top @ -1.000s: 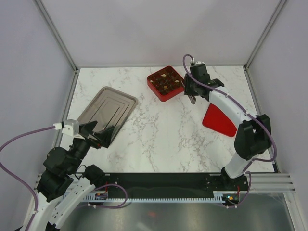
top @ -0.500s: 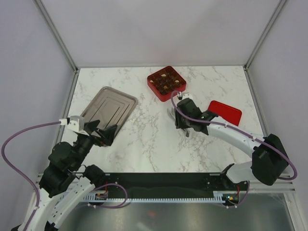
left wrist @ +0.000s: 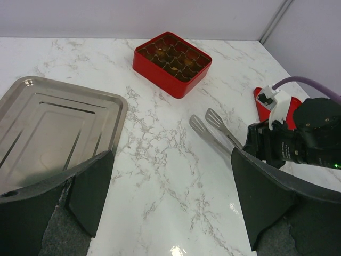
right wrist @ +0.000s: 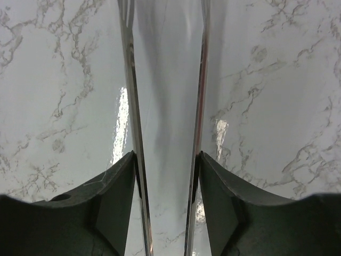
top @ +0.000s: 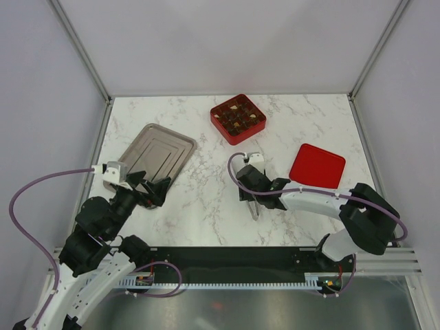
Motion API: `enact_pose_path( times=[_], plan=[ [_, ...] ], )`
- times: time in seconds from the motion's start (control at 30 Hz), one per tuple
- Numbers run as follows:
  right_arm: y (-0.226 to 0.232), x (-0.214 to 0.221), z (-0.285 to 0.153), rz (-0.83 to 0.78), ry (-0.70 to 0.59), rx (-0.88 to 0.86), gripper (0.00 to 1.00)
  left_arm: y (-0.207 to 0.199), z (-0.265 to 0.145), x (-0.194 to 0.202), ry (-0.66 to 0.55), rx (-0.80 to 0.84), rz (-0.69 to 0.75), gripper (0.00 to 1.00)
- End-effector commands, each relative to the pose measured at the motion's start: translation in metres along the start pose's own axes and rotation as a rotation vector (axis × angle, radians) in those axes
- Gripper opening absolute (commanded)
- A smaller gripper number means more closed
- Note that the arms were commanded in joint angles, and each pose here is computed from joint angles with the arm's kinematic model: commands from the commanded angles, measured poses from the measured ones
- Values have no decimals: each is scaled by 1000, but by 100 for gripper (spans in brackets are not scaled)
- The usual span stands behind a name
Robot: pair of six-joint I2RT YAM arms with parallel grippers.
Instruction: Pack the chocolate
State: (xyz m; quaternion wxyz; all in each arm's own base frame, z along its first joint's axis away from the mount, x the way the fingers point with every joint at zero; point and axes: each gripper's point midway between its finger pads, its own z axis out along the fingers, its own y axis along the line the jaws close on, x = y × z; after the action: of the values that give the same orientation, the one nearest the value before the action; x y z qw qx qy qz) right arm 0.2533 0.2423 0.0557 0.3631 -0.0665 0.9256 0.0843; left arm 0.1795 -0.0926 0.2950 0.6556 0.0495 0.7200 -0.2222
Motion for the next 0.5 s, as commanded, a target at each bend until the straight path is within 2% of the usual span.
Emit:
enact_pose_path(
  times=[0.0, 0.27, 0.37, 0.47],
  plan=[
    [4, -1, 9, 74, -47, 32, 58, -3, 3, -6, -12, 13, 20, 100],
    [1, 18, 13, 139, -49, 78, 62, -2, 1, -8, -21, 9, 17, 100],
    [1, 22, 12, 142, -45, 75, 67, -3, 1, -8, -22, 11, 17, 100],
    [1, 18, 10, 138, -55, 73, 79, -3, 2, -8, -18, 11, 17, 100]
  ],
)
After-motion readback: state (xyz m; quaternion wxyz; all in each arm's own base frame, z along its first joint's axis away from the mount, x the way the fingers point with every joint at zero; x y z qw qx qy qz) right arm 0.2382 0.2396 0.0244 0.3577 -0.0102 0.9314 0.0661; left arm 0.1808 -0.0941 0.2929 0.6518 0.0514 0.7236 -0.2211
